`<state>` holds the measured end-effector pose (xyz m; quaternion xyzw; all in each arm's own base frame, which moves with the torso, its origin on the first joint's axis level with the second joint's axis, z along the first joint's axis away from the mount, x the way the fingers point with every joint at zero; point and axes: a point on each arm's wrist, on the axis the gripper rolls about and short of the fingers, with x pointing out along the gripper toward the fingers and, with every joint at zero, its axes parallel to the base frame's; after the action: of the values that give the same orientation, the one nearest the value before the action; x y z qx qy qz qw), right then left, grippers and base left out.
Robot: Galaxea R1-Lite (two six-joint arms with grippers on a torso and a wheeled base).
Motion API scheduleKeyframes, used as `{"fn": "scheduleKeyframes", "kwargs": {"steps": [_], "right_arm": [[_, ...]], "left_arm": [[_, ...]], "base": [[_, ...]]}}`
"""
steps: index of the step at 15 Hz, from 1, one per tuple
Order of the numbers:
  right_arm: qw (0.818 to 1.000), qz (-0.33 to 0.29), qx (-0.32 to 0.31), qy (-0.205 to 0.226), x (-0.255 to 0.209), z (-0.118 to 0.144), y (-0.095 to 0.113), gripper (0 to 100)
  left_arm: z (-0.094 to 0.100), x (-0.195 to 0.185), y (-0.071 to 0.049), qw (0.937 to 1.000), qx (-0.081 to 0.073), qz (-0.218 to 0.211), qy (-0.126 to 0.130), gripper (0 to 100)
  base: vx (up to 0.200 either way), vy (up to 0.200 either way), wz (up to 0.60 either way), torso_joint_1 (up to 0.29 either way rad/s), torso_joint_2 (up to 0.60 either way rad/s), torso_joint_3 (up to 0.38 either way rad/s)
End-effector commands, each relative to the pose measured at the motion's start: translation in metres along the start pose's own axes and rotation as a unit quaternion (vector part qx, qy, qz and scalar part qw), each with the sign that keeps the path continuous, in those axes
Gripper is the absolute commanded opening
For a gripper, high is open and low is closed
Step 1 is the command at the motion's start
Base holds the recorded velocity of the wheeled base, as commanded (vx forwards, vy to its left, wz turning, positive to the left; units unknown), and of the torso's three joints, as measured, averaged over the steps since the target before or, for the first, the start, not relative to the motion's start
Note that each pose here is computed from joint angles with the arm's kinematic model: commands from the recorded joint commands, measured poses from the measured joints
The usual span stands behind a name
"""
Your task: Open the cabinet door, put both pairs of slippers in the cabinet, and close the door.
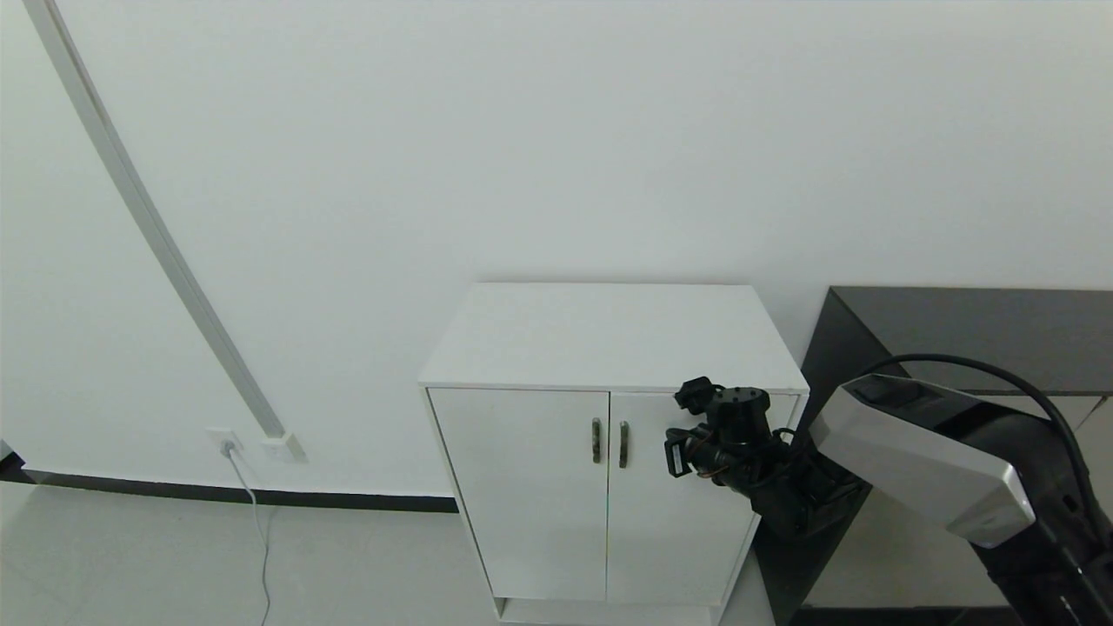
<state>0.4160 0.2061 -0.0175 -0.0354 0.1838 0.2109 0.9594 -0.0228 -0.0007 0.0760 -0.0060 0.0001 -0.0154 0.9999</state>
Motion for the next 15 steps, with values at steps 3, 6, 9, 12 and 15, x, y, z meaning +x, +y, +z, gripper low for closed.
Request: {"fn": "scheduleKeyframes", "kwargs": {"steps": [3,6,9,12,15], "right_arm": [[1.000,-0.001,0.001,-0.001,0.0020,-0.0007,-0.0012,0],[1.000,-0.003,0.002,-0.003,0.0023,0.0002,-0.0019,0],[1.000,-0.004,0.002,-0.003,0.0027,-0.0001,-0.0033,0],[1.000,-0.006,0.004,0.000,0.0039,-0.0033,-0.0055,0],[1.000,-0.006,0.004,0.000,0.0052,-0.0038,-0.0055,0]], "left_arm": [[-0.0001,0.0000,0.0000,1.0000,-0.001,0.000,0.000,0],[-0.0001,0.0000,0.0000,1.0000,-0.001,0.000,0.000,0],[-0.0001,0.0000,0.0000,1.0000,0.000,0.000,0.000,0],[-0.0001,0.0000,0.0000,1.0000,-0.001,0.000,0.000,0],[-0.0001,0.0000,0.0000,1.0000,0.000,0.000,0.000,0]], "base": [[0.000,0.000,0.00,0.000,0.00,0.000],[0.000,0.000,0.00,0.000,0.00,0.000],[0.000,0.000,0.00,0.000,0.00,0.000],[0.000,0.000,0.00,0.000,0.00,0.000],[0.000,0.000,0.00,0.000,0.00,0.000]]}}
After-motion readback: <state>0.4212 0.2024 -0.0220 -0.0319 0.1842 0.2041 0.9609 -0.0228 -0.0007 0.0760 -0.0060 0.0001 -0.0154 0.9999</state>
